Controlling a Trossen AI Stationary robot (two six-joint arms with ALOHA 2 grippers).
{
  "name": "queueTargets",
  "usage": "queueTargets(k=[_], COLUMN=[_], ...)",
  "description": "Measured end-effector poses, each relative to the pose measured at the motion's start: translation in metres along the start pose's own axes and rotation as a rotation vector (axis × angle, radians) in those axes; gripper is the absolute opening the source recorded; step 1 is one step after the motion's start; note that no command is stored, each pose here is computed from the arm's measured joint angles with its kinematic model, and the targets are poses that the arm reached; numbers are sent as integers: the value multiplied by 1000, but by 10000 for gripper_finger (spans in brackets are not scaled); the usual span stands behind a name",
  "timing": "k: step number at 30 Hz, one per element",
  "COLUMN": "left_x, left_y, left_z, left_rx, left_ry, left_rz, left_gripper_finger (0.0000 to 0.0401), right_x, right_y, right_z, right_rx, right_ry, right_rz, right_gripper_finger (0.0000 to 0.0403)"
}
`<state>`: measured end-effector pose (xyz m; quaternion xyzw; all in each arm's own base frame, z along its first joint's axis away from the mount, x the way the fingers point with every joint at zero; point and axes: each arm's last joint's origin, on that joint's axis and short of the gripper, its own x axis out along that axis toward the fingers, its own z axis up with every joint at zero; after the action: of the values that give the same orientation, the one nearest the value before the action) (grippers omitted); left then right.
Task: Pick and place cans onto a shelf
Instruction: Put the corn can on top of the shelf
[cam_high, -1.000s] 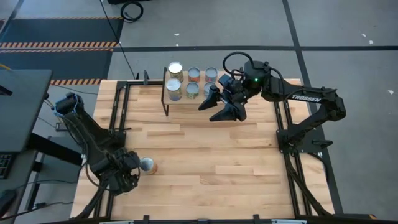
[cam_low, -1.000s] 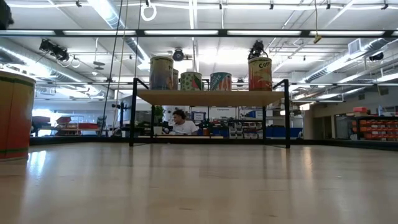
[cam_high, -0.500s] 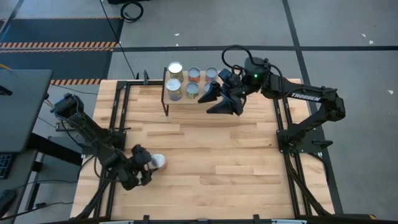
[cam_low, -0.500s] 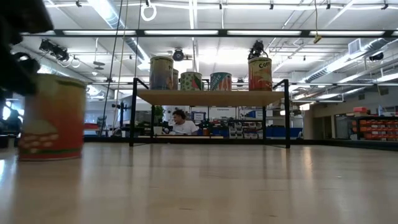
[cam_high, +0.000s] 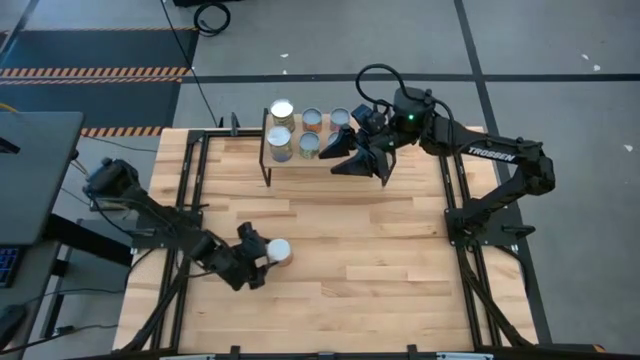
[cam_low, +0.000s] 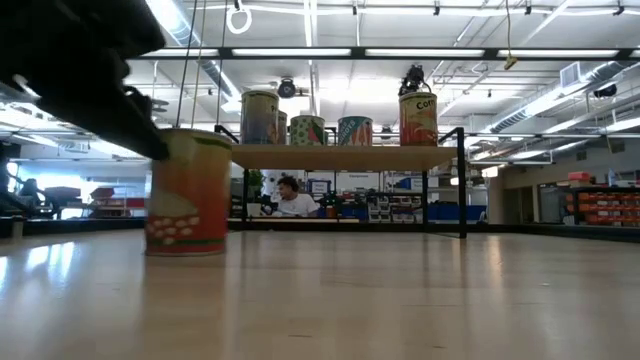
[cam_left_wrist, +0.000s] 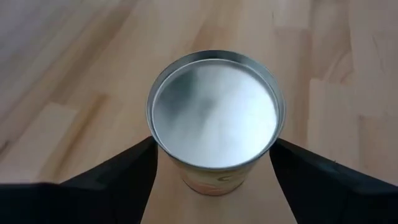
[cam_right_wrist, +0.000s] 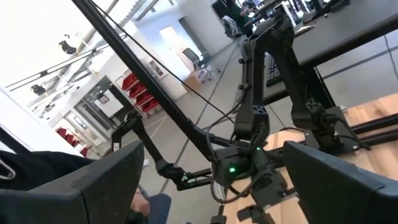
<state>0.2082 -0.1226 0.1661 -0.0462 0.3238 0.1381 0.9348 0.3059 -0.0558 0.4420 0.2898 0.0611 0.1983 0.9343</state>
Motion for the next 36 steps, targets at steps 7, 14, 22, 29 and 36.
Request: queueTargets(k=[7, 14, 22, 29, 36], left_x=[25, 27, 32, 48, 70], left_y=[8, 9, 14, 17, 14], left_z=[8, 9, 15, 22, 32], left_rx=[7, 53, 57, 87, 41], left_ry=[48, 48, 33, -30, -154], left_rz=[-47, -55, -62, -51, -118], left_gripper_finger=[310, 263, 320, 349, 350], right_x=[1, 1, 1, 0, 4], right_y=[0, -2, -3, -10, -8], right_z=[-2, -7, -9, -16, -27], right_rx=[18, 75, 90, 110, 108], right_ry=[17, 67, 80, 118, 181], right_rz=[-1, -17, -29, -117, -167], right_gripper_finger=[390, 390, 390, 390, 390])
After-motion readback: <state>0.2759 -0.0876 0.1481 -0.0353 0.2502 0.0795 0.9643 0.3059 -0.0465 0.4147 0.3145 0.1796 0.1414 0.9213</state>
